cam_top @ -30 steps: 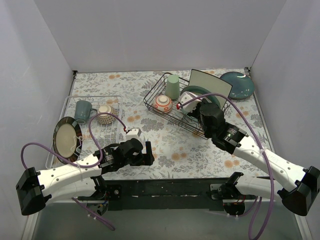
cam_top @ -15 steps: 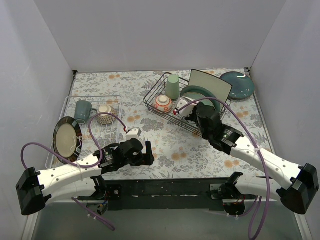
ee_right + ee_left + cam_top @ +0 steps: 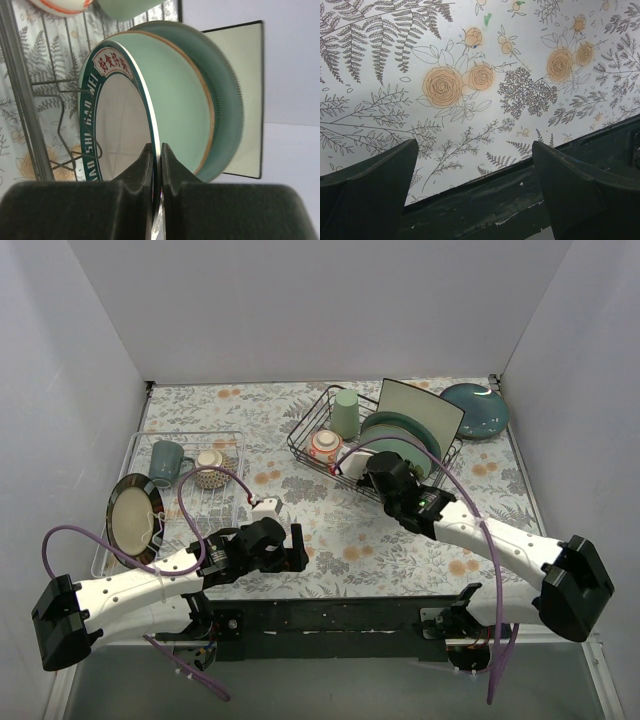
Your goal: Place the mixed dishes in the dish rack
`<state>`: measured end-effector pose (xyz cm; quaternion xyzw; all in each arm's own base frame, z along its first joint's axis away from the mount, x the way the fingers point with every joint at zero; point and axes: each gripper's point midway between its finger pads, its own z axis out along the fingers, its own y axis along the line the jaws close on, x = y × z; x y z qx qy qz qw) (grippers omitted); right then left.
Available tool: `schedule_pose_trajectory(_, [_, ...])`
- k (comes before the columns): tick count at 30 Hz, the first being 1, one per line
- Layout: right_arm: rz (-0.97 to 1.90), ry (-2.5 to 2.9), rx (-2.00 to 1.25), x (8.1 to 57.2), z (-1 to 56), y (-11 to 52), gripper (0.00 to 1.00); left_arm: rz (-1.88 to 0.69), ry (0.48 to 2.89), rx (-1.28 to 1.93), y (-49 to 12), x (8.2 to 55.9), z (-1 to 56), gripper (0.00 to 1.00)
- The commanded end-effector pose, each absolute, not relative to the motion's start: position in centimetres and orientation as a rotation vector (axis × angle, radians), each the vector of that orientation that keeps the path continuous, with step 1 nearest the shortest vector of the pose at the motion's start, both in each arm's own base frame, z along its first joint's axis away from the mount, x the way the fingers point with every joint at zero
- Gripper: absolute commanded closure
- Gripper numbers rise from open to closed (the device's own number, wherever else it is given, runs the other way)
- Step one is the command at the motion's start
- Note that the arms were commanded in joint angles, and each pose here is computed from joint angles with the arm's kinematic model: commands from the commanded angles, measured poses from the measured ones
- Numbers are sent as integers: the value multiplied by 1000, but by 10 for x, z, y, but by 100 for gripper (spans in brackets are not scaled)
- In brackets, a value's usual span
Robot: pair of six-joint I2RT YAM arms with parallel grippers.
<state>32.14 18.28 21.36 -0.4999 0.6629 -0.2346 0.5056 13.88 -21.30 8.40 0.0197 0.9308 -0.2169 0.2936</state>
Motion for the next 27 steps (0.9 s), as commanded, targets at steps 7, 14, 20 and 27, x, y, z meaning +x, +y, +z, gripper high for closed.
schedule_pose_trajectory(7, [-615,1662,-1130,344,220,197,97,-609,2451,45,-213,139,91,2])
schedule_pose_trajectory(14, [-637,1681,-1090,345,224,193,62,-615,2448,42,-213,139,92,2])
schedule_pose_trajectory(20, [-679,1700,-990,352,237,181,40,-609,2449,46,-213,140,91,2])
schedule_pose_trajectory(27, [-735,1745,-825,356,251,158,38,-610,2449,44,-213,140,91,2])
